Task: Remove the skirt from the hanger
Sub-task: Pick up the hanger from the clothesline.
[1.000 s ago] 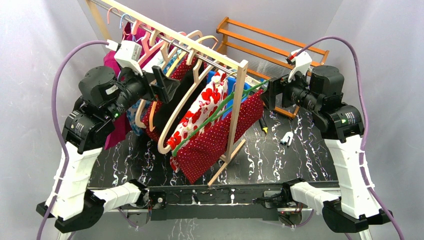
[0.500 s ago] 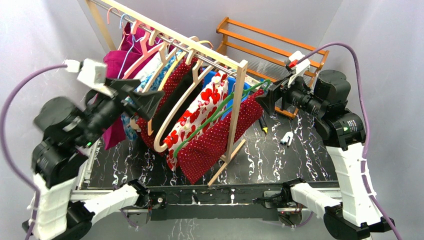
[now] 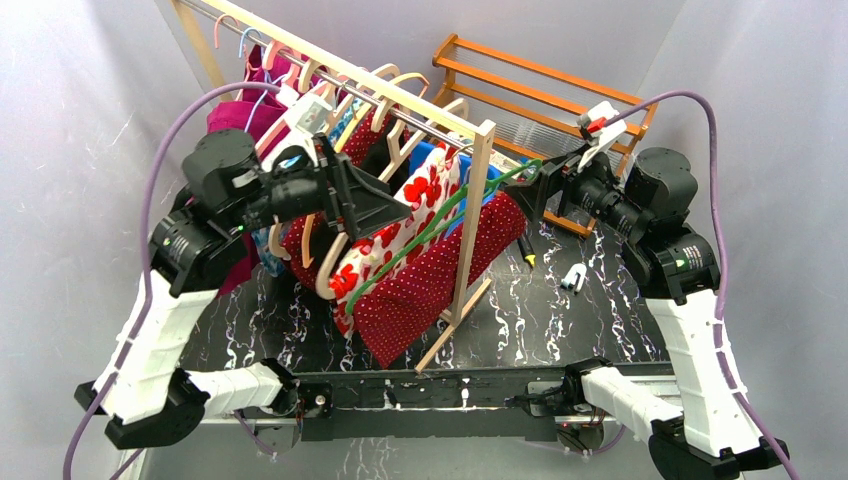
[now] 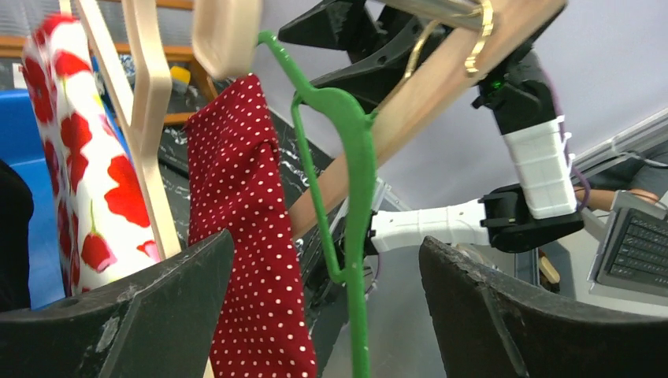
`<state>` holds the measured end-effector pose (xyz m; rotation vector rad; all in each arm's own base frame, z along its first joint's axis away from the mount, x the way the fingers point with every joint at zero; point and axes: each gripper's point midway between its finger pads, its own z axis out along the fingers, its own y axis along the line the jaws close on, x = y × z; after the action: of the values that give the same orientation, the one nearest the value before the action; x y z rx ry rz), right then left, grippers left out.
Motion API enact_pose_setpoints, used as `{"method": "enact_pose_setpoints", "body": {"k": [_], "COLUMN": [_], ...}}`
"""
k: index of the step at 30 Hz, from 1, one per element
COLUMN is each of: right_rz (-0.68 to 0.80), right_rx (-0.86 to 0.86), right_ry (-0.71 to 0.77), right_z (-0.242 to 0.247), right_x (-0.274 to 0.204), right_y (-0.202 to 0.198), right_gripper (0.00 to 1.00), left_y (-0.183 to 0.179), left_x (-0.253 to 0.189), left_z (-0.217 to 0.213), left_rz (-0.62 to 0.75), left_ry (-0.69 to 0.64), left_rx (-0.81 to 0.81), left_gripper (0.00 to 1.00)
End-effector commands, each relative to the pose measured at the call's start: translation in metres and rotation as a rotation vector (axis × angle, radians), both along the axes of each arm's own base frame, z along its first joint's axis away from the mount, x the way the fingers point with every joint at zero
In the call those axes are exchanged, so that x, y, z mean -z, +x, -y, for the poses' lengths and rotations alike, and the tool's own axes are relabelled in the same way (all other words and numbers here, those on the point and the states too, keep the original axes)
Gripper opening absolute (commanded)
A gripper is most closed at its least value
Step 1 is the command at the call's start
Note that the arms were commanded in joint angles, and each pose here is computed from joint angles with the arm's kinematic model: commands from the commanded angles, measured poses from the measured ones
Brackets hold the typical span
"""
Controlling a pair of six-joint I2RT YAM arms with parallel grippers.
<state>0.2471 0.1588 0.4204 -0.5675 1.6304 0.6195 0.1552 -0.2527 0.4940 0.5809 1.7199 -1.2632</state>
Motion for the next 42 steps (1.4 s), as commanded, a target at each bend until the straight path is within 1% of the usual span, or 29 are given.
{"method": "enact_pose_setpoints", "body": {"k": [1,2,4,6,10,13,17,19,21,26,28,30,32,34,39,42], "right_rz": [0.057,0.055,0.051,0.041,0.038,0.034,0.066,0.117,0.216,0.597,0.685,0.725,0.734,0.757,0.854,0.926], "right_rx": [0.028,0.029,0.034,0.050,0.074,0.057,0.042,-0.012,-0.116,-0.267,-0.294,-0.345,-0.390,-0.425,-0.384,-0.383], "right_ry": [0.032,0.033,0.031,0.026,0.025,0.020,-0.021,-0.051,-0.109,-0.276,-0.300,-0.316,-0.344,-0.399,-0.498,-0.603], "right_z": [0.004,0.005,0.006,0.009,0.012,0.010,0.011,0.007,-0.001,-0.007,-0.010,-0.016,-0.020,-0.022,-0.017,-0.014], "right_x": [-0.013,-0.011,-0.006,-0.002,0.001,0.003,0.000,-0.008,-0.015,-0.037,-0.047,-0.051,-0.049,-0.041,-0.040,-0.034], "right_y": [0.000,-0.001,-0.003,-0.003,-0.002,-0.002,-0.003,-0.011,-0.024,-0.047,-0.050,-0.054,-0.054,-0.051,-0.036,-0.028], "right_gripper": [0.98,0.98,0.98,0.98,0.98,0.98,0.98,0.98,0.98,0.92,0.91,0.88,0.84,0.80,0.79,0.76], "left_y": [-0.012,-0.012,-0.009,-0.011,-0.029,-0.038,-0.043,-0.050,-0.053,-0.049,-0.050,-0.049,-0.048,-0.049,-0.041,-0.035], "left_x": [0.007,0.010,0.017,0.017,0.001,-0.002,-0.004,-0.013,-0.019,-0.021,-0.025,-0.029,-0.031,-0.034,-0.044,-0.046], "left_z": [0.000,0.000,0.000,0.000,-0.001,0.004,-0.005,-0.009,-0.010,-0.010,-0.010,-0.011,-0.013,-0.017,-0.034,-0.045], "left_rz": [-0.001,0.001,-0.001,0.008,0.066,0.043,0.056,0.071,0.074,0.089,0.099,0.110,0.121,0.142,0.222,0.263], "left_ry": [0.040,0.049,0.064,0.068,0.036,0.016,0.015,0.000,-0.018,-0.016,-0.026,-0.037,-0.041,-0.047,-0.055,-0.049], "left_rx": [0.064,0.065,0.059,0.069,0.156,0.218,0.186,0.194,0.200,0.179,0.187,0.177,0.155,0.138,0.013,-0.060], "left_gripper": [0.84,0.82,0.75,0.71,0.72,0.73,0.74,0.77,0.82,0.86,0.87,0.92,0.96,0.98,0.98,0.98]}}
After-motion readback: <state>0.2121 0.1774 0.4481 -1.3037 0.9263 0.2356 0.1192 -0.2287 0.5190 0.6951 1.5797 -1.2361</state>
